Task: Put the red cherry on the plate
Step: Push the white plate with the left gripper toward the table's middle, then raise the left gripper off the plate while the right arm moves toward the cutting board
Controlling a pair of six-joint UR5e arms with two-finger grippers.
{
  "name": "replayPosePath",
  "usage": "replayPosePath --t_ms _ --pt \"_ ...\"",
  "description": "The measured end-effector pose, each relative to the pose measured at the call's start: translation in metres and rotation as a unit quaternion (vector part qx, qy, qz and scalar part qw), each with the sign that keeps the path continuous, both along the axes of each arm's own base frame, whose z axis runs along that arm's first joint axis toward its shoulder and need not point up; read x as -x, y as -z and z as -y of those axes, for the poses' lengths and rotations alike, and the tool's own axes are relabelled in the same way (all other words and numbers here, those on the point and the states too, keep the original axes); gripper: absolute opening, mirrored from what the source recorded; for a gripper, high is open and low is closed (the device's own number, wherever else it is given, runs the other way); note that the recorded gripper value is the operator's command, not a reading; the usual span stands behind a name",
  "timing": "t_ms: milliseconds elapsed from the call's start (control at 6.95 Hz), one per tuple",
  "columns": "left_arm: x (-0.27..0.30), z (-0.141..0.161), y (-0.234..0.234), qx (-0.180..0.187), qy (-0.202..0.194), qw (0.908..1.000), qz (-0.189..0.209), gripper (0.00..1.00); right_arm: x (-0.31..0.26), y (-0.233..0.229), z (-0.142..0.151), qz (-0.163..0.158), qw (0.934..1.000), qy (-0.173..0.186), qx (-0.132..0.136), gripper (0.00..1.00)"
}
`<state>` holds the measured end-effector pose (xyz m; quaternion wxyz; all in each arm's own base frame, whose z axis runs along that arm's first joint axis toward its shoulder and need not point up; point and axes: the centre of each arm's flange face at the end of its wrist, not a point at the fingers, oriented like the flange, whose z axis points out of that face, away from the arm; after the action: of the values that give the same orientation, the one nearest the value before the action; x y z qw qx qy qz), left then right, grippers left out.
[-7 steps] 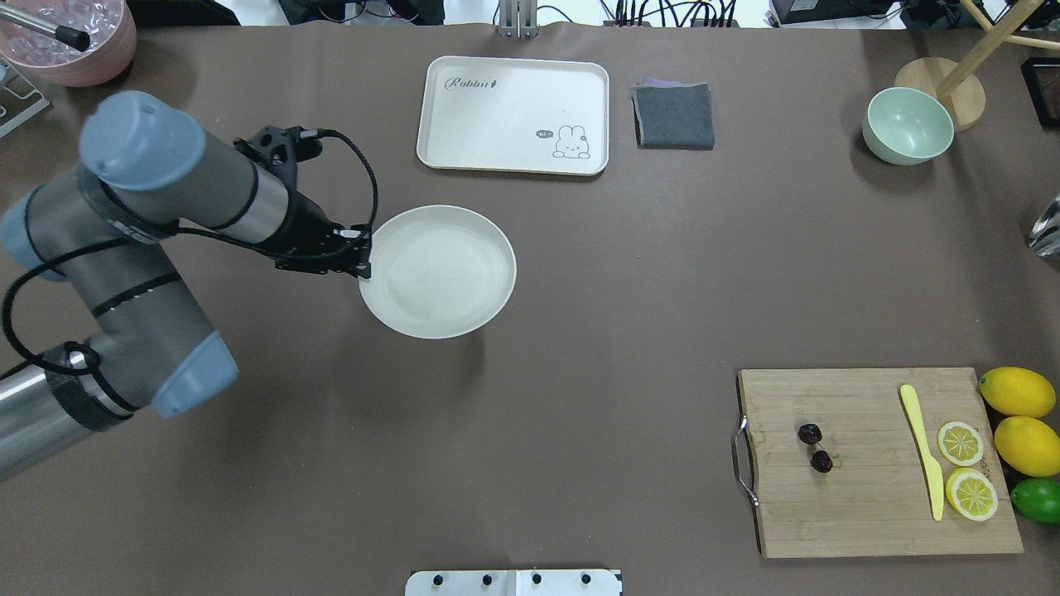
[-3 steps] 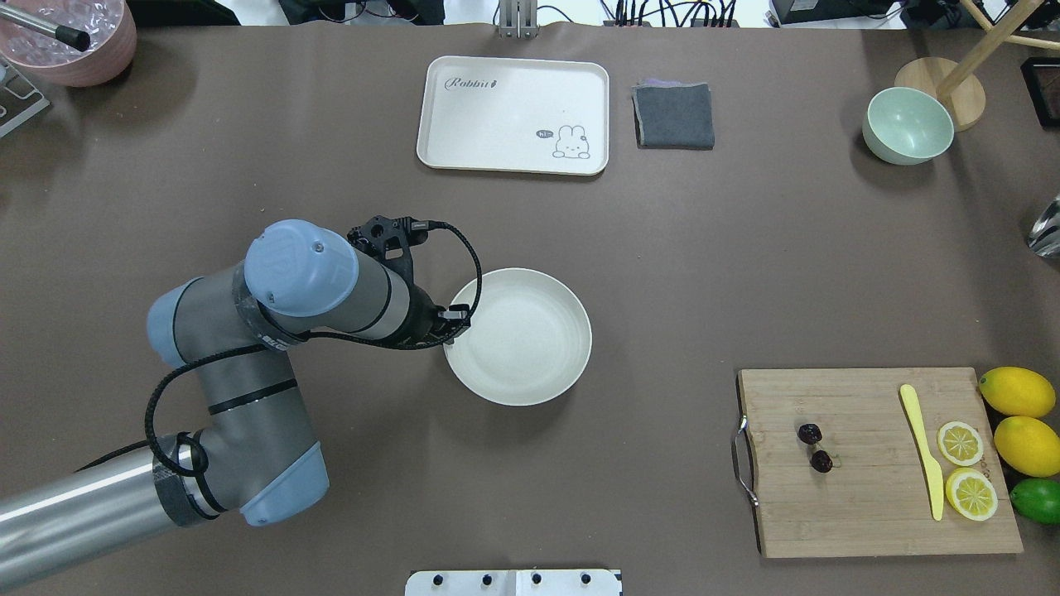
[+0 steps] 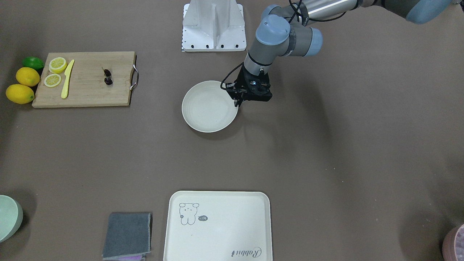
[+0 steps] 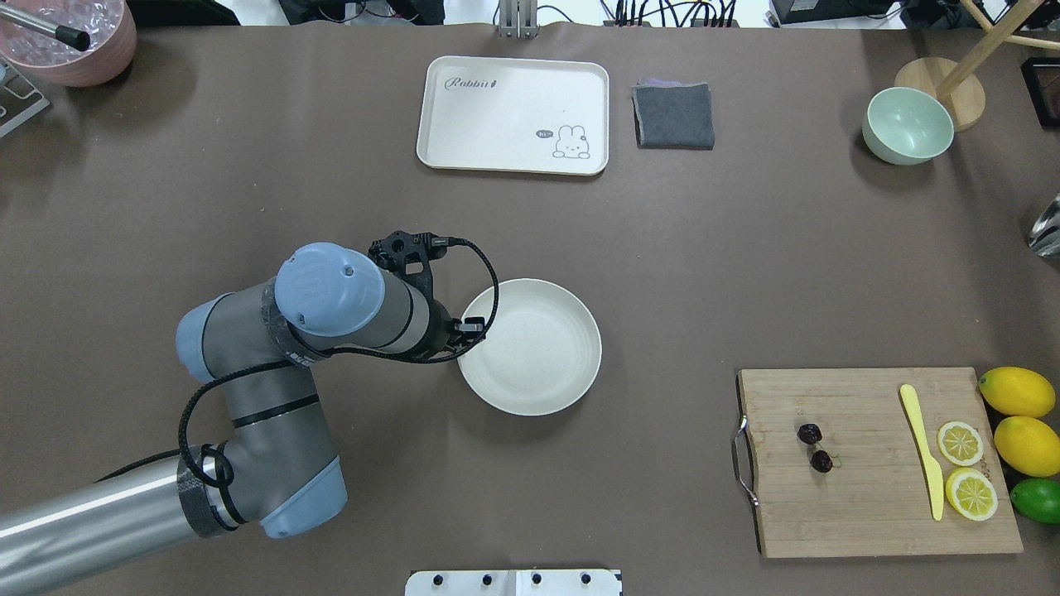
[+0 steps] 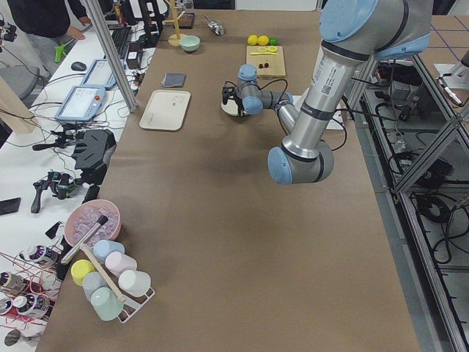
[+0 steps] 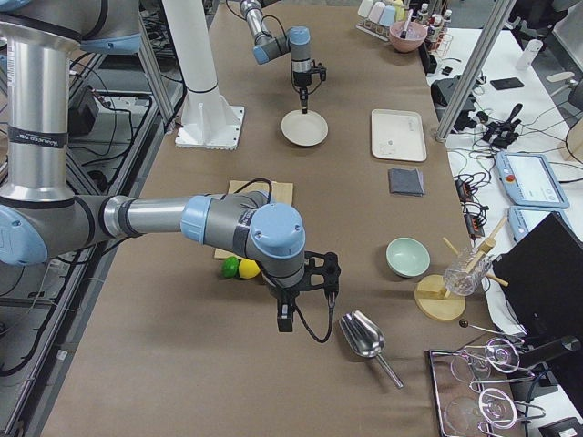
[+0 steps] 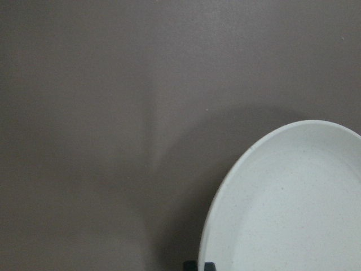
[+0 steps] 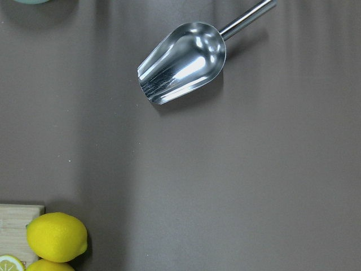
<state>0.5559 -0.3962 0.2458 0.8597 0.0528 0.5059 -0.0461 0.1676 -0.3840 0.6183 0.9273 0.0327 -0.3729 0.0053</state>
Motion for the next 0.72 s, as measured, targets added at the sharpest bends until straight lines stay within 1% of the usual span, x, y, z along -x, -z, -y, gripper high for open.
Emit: replayPosePath --t_ms 144,288,432,575,719 --pt "0.000 0.004 -0.003 -0.011 -0.004 0.9999 0.003 0.80 -0.003 0.000 -0.002 0.000 1.0000 -0.003 0.000 1.00" --pt "-0.002 0.007 -0.007 -0.018 -0.007 0.9998 0.007 0.97 -0.005 -0.001 -0.003 0.000 1.0000 -0.006 0.000 1.00" --pt "-0.001 0.010 -0.009 -0.021 -0.008 0.9997 0.009 0.97 -0.006 0.000 -0.004 0.000 1.0000 -0.007 -0.001 1.00" --pt "0.010 0.020 -0.009 -0.021 -0.008 0.9997 0.007 0.97 -0.007 0.004 -0.002 -0.001 1.0000 -0.008 -0.004 1.00" --pt "0.034 0.034 -0.012 -0.017 -0.014 0.9998 0.002 0.97 -0.009 0.012 0.004 -0.002 0.9999 -0.009 -0.011 1.00"
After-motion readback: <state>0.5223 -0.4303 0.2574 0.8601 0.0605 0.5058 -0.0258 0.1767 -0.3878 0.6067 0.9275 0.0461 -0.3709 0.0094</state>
